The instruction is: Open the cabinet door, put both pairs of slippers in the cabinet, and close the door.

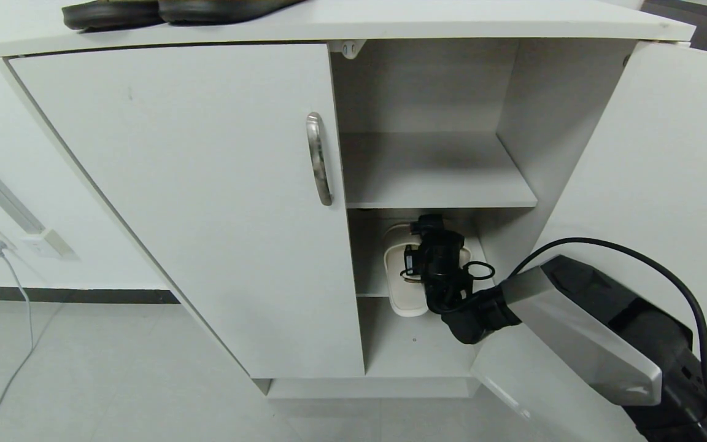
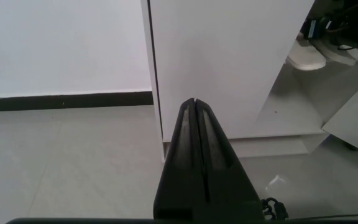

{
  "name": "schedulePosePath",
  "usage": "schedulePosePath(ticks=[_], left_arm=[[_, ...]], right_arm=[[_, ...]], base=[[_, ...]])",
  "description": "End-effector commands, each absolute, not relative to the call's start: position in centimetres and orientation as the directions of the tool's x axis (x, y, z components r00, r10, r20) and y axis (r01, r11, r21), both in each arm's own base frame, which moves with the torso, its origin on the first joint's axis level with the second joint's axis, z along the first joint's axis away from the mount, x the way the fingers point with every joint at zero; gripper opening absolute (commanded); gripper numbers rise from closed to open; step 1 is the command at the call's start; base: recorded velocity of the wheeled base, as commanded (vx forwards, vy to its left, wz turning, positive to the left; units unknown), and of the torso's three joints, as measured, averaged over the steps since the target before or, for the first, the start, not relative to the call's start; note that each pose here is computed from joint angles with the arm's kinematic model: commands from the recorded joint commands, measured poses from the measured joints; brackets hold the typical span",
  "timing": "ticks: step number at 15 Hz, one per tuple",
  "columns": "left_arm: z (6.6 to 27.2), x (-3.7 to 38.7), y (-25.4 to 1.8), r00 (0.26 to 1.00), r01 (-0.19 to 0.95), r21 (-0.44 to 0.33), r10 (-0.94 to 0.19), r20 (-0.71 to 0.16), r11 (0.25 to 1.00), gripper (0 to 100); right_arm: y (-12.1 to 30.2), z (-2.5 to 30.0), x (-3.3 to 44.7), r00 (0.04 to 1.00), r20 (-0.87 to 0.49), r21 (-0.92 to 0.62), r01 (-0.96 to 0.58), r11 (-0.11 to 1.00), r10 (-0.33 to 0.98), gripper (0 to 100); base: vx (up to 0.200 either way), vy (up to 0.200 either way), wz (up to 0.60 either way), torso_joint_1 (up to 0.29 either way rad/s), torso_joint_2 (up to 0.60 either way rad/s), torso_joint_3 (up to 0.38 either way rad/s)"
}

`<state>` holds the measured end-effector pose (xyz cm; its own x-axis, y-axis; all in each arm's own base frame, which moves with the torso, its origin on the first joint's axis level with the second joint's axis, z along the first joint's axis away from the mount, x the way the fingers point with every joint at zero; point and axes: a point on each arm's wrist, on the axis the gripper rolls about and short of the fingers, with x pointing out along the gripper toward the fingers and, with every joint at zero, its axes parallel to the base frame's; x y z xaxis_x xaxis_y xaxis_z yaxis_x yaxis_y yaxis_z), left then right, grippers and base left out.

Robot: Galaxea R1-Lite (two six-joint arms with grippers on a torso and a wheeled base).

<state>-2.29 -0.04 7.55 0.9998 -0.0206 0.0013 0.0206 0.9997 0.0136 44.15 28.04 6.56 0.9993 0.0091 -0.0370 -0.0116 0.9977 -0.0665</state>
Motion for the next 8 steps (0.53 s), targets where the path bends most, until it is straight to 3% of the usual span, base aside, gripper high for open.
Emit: schedulePosePath(ticks=[1,8], left_arm=[[7.5,-2.3,0.0,1.000,0.020,0.014,-0.020,0.000,1.000,0],[7.5,-2.3,0.0,1.000,0.021,0.014,-0.021,0.000,1.000,0]], right_arm=[[27.9,6.9,43.5,0.999,-0.044,-0.071,-0.018,0.997,0.015,100],[26.7,9.7,35.9,0.996,-0.041,-0.072,-0.082,0.994,0.079,100]], base=[[0.000,0.000,0.00,0.000,0.00,0.000],[0.000,0.000,0.00,0.000,0.00,0.000]])
